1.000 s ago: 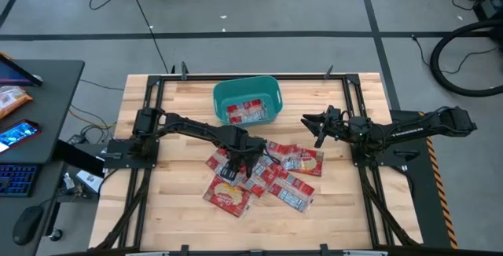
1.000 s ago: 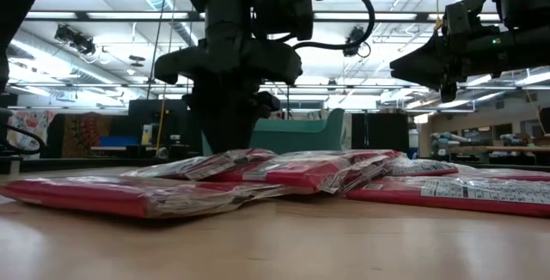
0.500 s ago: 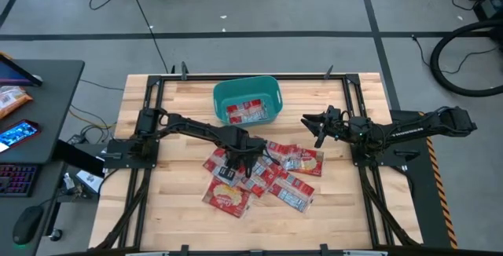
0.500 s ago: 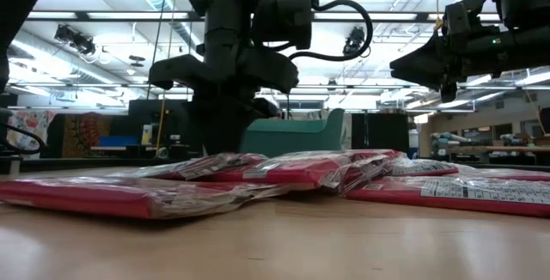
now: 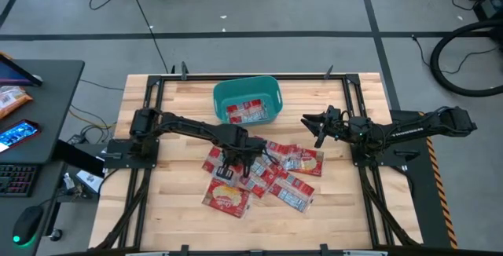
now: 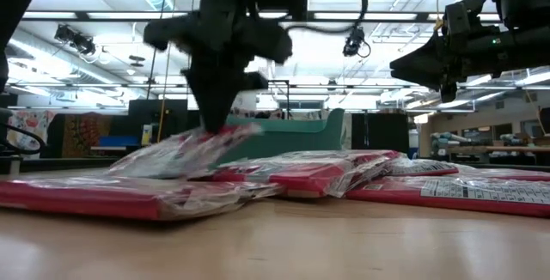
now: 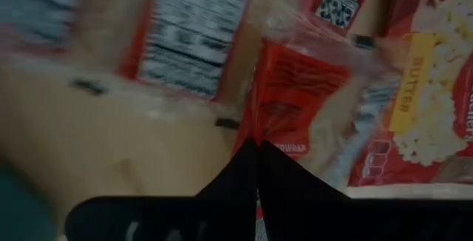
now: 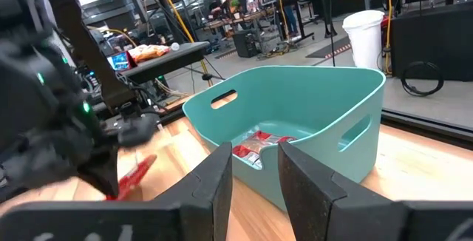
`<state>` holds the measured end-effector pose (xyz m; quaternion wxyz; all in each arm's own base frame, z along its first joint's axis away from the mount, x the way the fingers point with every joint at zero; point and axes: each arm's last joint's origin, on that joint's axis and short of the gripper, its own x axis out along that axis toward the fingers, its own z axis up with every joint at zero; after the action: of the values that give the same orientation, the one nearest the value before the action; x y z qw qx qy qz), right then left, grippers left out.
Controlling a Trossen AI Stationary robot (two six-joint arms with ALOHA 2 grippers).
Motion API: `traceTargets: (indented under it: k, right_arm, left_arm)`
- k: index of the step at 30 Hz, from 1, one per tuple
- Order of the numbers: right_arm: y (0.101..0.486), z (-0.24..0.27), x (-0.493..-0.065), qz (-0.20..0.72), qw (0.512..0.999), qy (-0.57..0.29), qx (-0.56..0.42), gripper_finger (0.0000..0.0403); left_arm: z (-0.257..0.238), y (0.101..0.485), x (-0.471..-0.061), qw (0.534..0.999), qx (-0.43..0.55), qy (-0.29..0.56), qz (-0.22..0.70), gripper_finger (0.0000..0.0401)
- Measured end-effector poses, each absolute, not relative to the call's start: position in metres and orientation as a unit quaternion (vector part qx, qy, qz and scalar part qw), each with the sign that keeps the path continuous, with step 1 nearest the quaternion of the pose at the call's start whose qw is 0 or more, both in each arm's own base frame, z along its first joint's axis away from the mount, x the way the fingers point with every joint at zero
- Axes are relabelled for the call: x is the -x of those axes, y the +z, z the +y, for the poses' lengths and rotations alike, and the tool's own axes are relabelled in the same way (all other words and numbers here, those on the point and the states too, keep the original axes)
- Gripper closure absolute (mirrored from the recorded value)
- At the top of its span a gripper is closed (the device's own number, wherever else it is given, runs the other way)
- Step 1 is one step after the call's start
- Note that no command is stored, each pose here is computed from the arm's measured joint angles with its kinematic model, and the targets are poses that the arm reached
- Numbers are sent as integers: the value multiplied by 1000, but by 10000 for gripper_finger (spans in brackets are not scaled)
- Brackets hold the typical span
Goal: Sort popcorn bags into baskets
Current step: Put the red popcorn bag into the blue bin
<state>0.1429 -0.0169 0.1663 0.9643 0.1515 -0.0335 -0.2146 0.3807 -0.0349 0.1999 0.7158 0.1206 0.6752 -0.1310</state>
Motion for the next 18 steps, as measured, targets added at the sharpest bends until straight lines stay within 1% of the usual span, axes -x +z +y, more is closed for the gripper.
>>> traceTargets:
  k: [7,10,14,18]
  right_arm:
    - [166,-17,-143,-34,964,-214,-152,288]
    - [166,-17,-143,-34,964,-214,-152,288]
    - [167,-17,-143,-38,964,-214,-152,288]
    - [167,-17,-143,-38,964,-214,-152,288]
  left_arm:
    - [-33,251,-378,746,-119,-103,647,397]
    - [-31,275,-377,757,-132,-85,634,397]
    - [-22,304,-381,782,-139,-57,605,397]
    - [-5,326,-384,805,-136,-41,576,397]
